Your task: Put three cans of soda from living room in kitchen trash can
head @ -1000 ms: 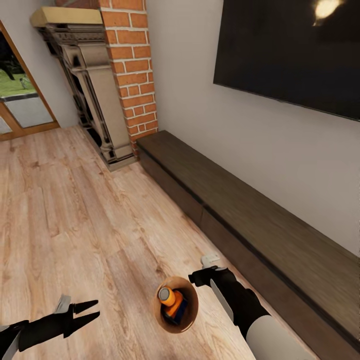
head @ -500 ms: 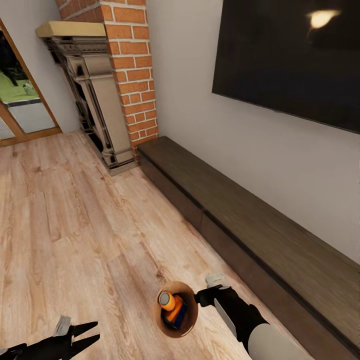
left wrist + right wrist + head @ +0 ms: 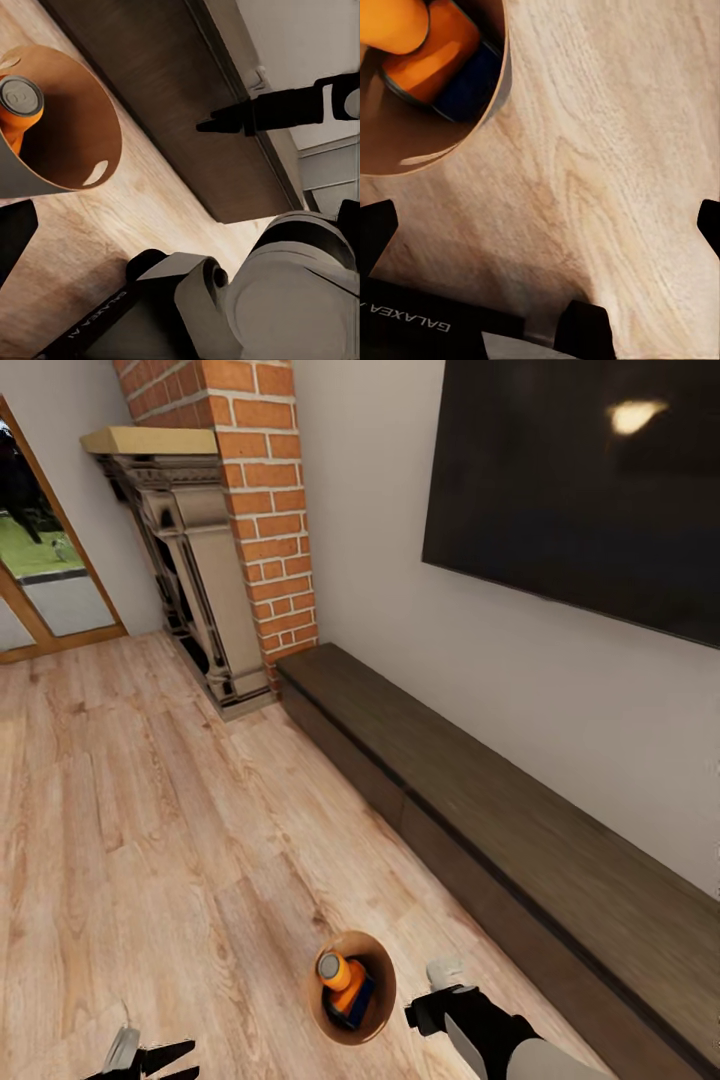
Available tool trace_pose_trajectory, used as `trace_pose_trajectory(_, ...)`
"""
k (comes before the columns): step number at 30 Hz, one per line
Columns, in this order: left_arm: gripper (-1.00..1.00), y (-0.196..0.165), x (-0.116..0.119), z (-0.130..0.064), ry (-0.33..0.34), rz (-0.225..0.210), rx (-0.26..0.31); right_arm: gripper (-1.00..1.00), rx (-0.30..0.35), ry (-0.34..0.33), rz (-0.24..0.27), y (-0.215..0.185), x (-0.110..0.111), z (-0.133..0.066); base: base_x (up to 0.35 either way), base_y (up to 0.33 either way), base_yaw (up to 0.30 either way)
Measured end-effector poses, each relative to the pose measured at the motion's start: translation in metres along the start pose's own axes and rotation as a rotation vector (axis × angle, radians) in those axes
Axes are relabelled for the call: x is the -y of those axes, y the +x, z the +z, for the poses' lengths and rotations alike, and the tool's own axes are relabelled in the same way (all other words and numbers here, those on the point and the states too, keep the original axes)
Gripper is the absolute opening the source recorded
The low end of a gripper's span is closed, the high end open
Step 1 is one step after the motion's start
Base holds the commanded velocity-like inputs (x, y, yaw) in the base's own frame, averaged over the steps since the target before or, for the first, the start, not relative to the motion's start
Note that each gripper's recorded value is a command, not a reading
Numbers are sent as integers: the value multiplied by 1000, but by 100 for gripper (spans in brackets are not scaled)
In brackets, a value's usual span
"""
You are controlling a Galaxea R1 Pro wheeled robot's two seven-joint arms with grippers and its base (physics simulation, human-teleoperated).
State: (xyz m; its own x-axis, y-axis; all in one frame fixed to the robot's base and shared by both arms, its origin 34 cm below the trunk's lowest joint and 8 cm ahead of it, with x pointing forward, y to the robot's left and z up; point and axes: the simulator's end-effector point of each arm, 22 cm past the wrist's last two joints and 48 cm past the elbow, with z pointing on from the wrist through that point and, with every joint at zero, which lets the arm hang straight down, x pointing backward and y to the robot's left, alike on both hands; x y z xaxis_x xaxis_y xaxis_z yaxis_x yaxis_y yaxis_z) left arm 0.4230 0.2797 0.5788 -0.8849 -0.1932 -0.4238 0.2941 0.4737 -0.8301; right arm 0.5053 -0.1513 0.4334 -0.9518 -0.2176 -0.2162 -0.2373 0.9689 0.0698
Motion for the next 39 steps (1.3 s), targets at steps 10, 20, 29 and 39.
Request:
trace_pose_trajectory(10, 100, 22, 10, -1, 10, -3, -16, 100, -71, -117, 16, 43, -2, -4, 0, 0, 0)
trace_pose_trajectory(20, 100, 68, 25, -4, 53, -12, -172, 100, -214, -219, 60, 129, 7, -15, 0, 0, 0)
trace_pose_trajectory(29, 100, 119, 45, -12, 74, -68, -236, 100, -316, -350, 120, 205, 6, -38, 0, 0, 0)
trace_pose_trajectory(39, 100, 154, 65, -10, 102, -64, -246, 100, -277, -410, 108, 250, -1, -52, 0, 0, 0)
